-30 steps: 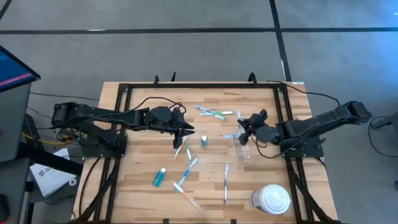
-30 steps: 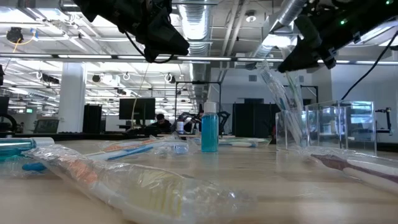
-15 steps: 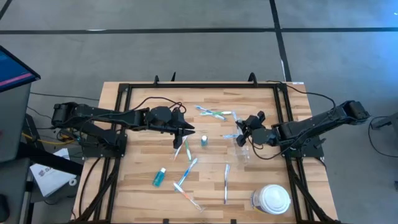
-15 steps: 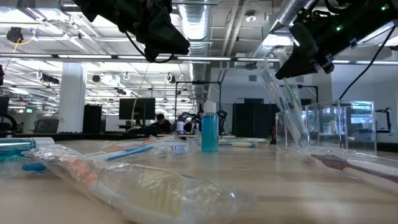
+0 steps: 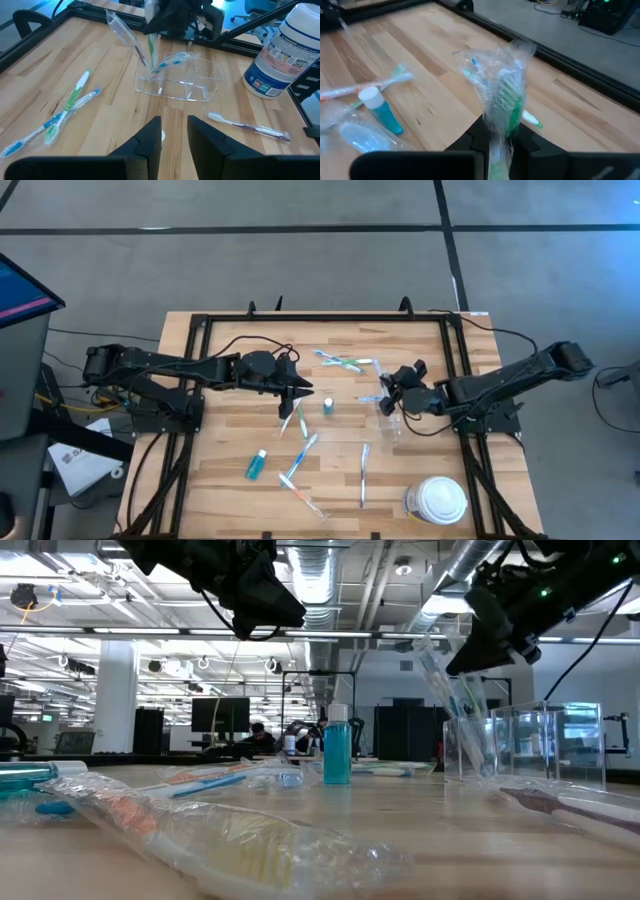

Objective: Pick & Place toothbrushing station
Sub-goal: Put the top left green toothbrush into the transparent organizer, then put the top green toothbrush into the transparent organizer

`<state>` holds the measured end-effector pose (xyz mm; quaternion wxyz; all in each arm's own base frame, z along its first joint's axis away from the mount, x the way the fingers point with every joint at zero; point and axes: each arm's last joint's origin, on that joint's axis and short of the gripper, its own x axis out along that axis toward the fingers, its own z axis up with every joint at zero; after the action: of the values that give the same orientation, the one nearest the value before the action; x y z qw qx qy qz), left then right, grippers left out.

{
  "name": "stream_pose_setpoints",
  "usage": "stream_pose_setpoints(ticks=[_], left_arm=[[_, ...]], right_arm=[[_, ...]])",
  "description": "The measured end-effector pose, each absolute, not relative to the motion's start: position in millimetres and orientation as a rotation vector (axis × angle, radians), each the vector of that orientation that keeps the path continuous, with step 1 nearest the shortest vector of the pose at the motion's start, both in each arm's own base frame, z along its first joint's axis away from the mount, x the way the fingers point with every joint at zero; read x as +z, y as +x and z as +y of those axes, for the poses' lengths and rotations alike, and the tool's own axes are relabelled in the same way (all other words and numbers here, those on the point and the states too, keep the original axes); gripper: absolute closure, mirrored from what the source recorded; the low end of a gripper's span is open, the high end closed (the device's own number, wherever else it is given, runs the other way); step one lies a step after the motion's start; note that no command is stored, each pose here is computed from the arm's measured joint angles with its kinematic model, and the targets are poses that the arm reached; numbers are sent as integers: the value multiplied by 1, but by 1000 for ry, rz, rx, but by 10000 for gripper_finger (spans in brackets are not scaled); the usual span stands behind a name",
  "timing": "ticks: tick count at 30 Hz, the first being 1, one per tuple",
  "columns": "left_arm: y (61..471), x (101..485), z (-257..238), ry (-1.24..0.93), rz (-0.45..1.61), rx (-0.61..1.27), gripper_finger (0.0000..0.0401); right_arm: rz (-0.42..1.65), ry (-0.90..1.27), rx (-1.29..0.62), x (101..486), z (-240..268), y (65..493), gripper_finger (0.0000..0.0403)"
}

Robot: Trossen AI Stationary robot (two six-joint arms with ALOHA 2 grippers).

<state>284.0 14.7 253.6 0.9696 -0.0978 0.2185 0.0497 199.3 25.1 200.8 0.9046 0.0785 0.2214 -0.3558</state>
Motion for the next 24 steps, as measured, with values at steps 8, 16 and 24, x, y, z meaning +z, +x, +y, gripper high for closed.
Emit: stream_pose_setpoints(ticks=[8,16,24], left_arm=[[284,254,15,-198,441,100,312],[284,254,15,-192,441,99,312],[284,253,19,-81,443,229,312]], right_arm=[[478,154,-776,194,18,205,323],[450,136,-761,205,16,199,222],[394,97,-727,223,14,188,176]])
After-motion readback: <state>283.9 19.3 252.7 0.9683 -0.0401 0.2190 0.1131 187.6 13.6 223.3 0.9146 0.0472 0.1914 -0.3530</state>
